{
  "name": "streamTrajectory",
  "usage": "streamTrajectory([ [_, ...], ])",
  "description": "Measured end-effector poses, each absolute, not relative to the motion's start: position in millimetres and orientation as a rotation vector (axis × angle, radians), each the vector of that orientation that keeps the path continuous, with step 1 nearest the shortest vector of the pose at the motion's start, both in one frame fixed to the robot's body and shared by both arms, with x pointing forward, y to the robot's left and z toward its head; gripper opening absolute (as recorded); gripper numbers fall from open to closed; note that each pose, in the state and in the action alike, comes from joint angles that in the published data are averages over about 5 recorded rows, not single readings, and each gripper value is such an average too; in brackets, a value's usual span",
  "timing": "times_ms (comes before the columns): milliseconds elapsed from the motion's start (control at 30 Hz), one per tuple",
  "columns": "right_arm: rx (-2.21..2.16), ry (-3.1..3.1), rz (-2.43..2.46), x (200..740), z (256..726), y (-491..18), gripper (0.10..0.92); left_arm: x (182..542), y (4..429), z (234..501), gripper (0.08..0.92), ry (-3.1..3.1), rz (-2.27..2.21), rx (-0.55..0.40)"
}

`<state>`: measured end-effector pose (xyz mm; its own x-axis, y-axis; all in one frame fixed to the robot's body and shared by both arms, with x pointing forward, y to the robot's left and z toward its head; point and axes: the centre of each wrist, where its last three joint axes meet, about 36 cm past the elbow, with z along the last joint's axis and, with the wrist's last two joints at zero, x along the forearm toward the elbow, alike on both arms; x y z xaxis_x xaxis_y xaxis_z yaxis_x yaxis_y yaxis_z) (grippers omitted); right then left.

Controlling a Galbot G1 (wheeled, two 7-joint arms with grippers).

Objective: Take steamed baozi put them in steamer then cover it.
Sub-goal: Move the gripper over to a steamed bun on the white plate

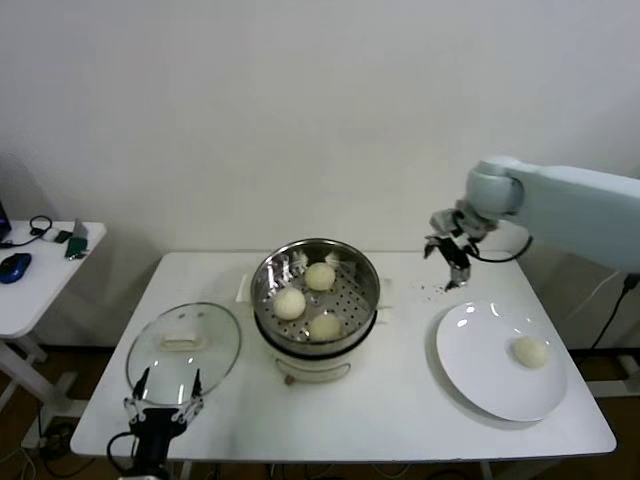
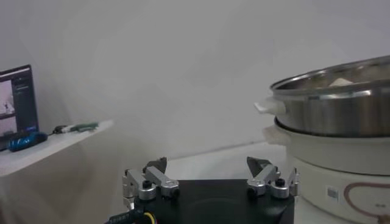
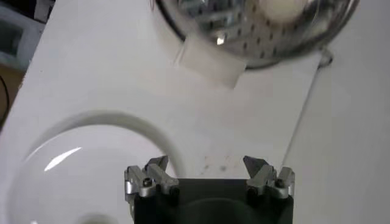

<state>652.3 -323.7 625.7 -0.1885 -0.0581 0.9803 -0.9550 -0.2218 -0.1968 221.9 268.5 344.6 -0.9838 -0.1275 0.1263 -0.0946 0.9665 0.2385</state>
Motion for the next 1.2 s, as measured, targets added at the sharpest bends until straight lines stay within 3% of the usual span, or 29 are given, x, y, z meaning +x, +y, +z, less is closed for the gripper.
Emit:
streamTrajectory([
  [500,1.16,-1.255,1.334,621,528,-437,0.823,219,265,344,0.823,-2.948,-0.381,0.178],
  [1200,1.083,-1.205,1.275,610,467,-494,0.823,218,264,340,0.823,-2.921,-0.414,0.189],
])
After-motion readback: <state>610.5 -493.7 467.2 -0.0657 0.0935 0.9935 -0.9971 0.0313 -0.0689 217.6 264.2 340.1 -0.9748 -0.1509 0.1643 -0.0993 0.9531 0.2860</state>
